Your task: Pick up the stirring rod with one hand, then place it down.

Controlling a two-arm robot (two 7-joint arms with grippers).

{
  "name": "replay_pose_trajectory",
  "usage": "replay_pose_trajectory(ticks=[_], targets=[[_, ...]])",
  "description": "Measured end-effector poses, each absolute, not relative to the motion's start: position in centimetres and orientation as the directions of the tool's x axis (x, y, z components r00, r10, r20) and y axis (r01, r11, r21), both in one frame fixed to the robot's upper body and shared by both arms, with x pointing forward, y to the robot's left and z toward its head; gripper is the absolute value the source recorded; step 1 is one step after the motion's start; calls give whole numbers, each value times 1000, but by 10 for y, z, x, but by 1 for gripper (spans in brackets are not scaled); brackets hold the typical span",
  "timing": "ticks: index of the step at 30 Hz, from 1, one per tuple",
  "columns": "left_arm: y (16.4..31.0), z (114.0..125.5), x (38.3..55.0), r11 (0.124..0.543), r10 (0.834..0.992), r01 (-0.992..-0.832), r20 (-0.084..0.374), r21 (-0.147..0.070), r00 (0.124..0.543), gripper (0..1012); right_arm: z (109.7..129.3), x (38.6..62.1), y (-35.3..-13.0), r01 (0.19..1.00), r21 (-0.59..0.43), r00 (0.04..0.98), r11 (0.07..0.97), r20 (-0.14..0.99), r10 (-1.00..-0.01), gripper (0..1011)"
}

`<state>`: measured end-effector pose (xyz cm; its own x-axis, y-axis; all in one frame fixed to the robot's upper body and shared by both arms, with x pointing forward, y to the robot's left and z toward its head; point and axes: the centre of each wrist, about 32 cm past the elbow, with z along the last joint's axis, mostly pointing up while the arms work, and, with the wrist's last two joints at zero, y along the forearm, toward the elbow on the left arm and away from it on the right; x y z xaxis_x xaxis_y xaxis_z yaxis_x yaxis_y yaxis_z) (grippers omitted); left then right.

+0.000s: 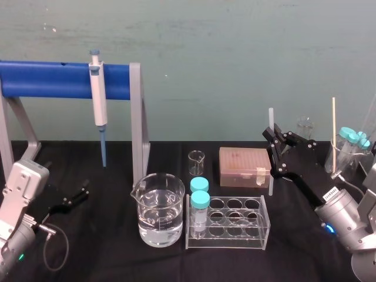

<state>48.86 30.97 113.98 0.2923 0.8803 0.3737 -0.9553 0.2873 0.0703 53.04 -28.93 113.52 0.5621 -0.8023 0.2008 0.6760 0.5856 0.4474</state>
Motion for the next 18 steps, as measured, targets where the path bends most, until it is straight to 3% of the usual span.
replay_pose_trajectory(ticks=[18], targets=[[310, 1140, 489, 287, 880, -955, 374, 70, 292, 1000, 1135, 530, -289, 676, 447, 562, 586, 201, -802, 66]])
